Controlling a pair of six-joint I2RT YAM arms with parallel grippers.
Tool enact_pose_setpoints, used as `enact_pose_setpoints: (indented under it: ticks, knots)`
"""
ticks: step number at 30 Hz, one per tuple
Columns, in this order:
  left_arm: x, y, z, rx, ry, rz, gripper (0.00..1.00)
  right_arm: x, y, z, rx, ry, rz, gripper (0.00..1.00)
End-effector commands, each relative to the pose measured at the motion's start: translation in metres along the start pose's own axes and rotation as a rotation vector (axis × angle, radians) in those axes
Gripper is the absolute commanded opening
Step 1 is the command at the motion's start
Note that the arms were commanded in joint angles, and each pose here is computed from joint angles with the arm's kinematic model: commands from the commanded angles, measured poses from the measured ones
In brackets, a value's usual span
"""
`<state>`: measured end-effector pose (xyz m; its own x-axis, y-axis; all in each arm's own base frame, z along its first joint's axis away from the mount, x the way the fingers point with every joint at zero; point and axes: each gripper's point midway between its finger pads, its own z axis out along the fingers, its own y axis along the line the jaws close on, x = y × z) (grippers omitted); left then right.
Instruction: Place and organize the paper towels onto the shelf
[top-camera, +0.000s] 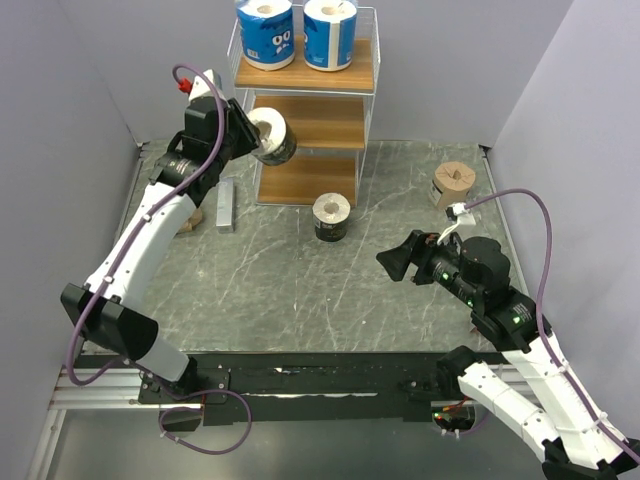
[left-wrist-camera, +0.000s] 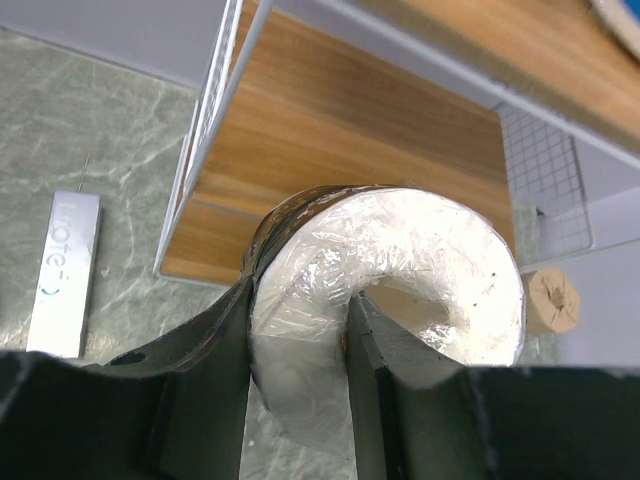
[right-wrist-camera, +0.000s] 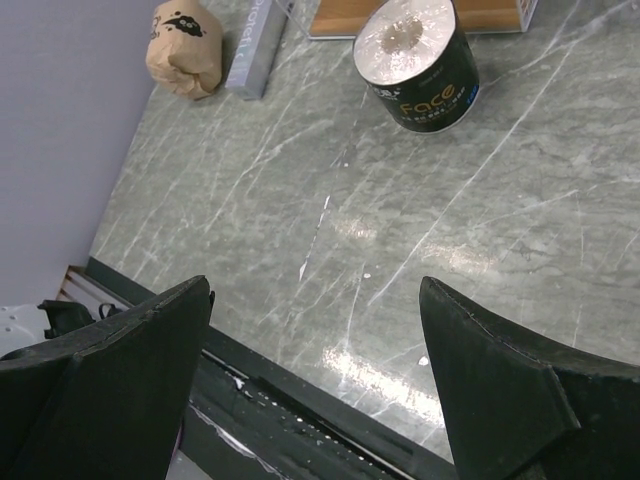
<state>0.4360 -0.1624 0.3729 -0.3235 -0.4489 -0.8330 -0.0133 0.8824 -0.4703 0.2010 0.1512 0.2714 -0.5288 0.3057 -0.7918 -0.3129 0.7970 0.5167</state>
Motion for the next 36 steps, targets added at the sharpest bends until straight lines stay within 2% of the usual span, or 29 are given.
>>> enact_pose_setpoints:
  ticks: [1,6,12,36]
  knots:
    - [-0.057,-0.026,-0.003,0.059,-0.170,-0.035,0.37,-0.017,0.011,-0.011,-0.025,-0.054,0.008,0.91]
    - [-0.069,-0.037,0.010,0.097,-0.218,-0.016,0.38,-0.019,0.012,-0.013,-0.032,-0.059,0.011,0.91]
    - [-0.063,-0.031,0.025,0.044,-0.195,-0.006,0.38,-0.022,0.012,-0.017,-0.022,-0.069,0.002,0.91]
    - [-0.062,-0.033,0.050,0.029,-0.214,-0.010,0.47,-0.027,0.015,-0.018,-0.030,-0.083,0.001,0.91]
